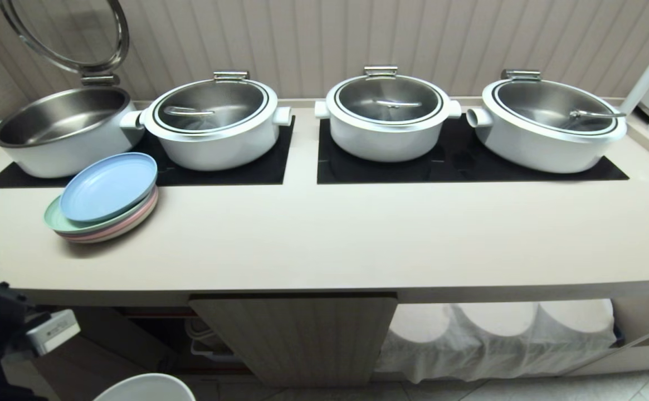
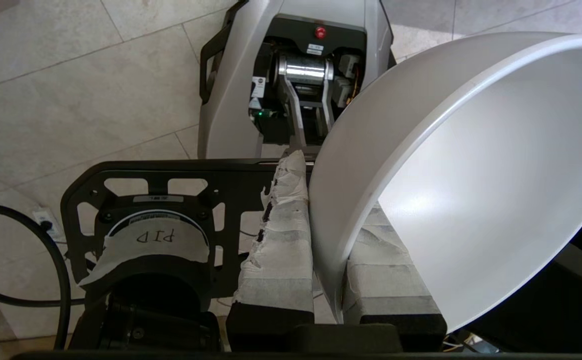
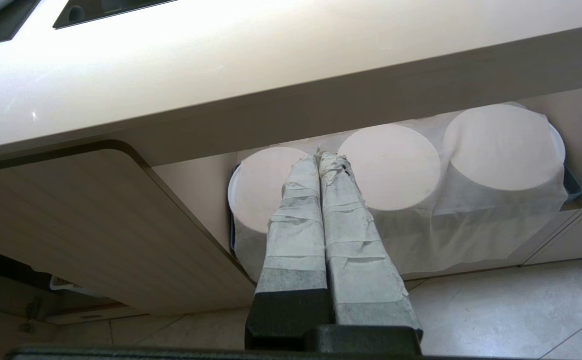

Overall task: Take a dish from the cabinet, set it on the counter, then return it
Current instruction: Put it back into the cabinet

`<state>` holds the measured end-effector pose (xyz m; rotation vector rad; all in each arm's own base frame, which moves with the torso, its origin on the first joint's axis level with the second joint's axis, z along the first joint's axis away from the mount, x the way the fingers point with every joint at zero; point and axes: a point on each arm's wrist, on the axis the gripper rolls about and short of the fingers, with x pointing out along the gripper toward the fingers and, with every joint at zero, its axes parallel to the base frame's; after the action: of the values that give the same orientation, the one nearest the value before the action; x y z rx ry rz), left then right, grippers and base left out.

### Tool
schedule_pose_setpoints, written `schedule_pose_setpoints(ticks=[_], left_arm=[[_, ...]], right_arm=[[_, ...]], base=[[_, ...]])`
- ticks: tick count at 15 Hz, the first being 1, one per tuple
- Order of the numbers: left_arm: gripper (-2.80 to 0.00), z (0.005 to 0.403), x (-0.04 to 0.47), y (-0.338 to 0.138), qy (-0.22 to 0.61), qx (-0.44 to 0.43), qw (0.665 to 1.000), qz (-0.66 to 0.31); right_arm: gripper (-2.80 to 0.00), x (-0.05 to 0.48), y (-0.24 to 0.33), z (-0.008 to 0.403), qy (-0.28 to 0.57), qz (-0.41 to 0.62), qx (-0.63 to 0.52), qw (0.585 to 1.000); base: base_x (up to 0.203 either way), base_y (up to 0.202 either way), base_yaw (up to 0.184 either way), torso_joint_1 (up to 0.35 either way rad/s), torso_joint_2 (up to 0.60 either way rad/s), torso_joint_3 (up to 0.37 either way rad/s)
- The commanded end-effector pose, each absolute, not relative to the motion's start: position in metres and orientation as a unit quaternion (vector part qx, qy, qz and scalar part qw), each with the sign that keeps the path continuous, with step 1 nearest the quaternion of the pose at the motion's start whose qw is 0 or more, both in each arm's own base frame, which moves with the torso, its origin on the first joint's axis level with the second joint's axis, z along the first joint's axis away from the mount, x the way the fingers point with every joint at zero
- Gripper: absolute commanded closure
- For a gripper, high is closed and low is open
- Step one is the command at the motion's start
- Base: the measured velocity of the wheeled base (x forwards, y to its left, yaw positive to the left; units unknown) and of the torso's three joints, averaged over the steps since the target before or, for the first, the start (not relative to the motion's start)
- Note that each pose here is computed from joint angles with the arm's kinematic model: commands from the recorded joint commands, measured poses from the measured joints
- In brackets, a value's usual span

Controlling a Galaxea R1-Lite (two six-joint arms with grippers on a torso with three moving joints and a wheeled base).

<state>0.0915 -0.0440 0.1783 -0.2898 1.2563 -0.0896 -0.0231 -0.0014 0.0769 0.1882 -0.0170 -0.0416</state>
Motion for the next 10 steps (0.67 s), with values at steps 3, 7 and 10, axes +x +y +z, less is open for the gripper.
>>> schedule_pose_setpoints(ticks=[3, 7, 10], left_arm=[[0.0, 0.1785, 0.0927, -0.0449, 0.585, -0.135, 0.799, -0.043], [0.0, 0.1784, 0.095, -0.0459, 0.579, -0.139, 0.802, -0.046], [0.0, 0.1784, 0.095, -0.0459, 0.579, -0.139, 0.802, -0.046]], right_arm=[[0.0, -0.0229, -0.0014, 0.077, -0.008, -0.021, 0.094, 0.995], [0.0, -0.0229, -0.0014, 0.077, -0.008, -0.021, 0.094, 0.995], [0.0, -0.023, -0.0014, 0.0774, -0.009, -0.021, 0.094, 0.995]], base=[[0.0, 0.0, 0.0, 0.0, 0.0, 0.0], [0.0, 0.0, 0.0, 0.0, 0.0, 0.0], [0.0, 0.0, 0.0, 0.0, 0.0, 0.0]])
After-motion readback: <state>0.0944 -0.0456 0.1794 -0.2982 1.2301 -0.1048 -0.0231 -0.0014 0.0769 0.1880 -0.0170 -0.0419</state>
